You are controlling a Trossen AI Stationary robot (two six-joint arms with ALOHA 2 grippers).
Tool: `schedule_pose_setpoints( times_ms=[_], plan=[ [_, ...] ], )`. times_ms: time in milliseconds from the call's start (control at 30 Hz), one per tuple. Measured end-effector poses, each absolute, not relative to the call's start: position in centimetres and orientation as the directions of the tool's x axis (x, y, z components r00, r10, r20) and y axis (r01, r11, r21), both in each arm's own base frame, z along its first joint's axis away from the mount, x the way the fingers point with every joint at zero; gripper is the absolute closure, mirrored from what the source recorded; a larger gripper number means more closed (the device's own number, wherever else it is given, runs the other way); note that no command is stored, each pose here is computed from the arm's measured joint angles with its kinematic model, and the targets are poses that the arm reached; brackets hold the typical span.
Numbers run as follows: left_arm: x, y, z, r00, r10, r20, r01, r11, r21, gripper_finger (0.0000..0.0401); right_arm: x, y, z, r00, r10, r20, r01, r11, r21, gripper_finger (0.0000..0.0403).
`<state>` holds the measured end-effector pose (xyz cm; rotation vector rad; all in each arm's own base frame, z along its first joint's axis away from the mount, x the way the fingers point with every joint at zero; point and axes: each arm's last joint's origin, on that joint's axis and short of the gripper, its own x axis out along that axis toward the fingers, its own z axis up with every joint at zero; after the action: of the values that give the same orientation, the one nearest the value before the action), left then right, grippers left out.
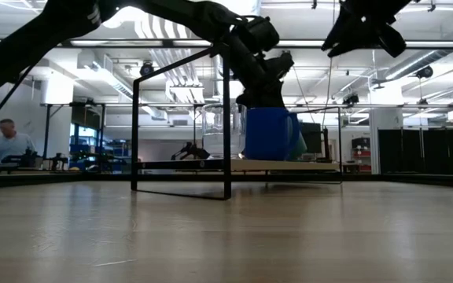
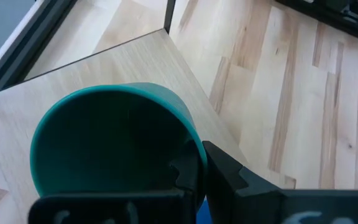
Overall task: Stack small to large cups/mugs on shelf
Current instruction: Put the green cup on the shelf
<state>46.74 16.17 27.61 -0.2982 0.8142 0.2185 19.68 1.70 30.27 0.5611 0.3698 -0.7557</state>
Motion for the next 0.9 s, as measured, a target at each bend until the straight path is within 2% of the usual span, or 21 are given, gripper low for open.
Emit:
schedule_pose_setpoints(
  times_ms=[267,433,700,900],
  plan=[
    [46.8,16.0,27.6,0.671,0.076,-0.737,-0.3,0.937,-0.177,0.0401,19.6,0.2,26.9,0.602,-0.592,-0.536,0.798,0.461,0.388,0.0327],
    [46.8,16.0,27.7,0.673,0.077,-0.735,-0.3,0.937,-0.177,0.0401,20.1,-0.6,24.4,0.644,-0.591,-0.485,0.76,0.428,0.489,0.0337],
    [46.8,16.0,27.8,0.674,0.076,-0.734,-0.299,0.938,-0.177,0.0401,19.9,-2.4,21.9,0.623,-0.641,-0.447,0.757,0.35,0.552,0.0389],
    [46.8,16.0,27.8,0.676,0.072,-0.733,-0.296,0.938,-0.181,0.0401,19.3,-3.6,20.4,0.591,-0.666,-0.455,0.762,0.276,0.585,0.0394]
  ],
)
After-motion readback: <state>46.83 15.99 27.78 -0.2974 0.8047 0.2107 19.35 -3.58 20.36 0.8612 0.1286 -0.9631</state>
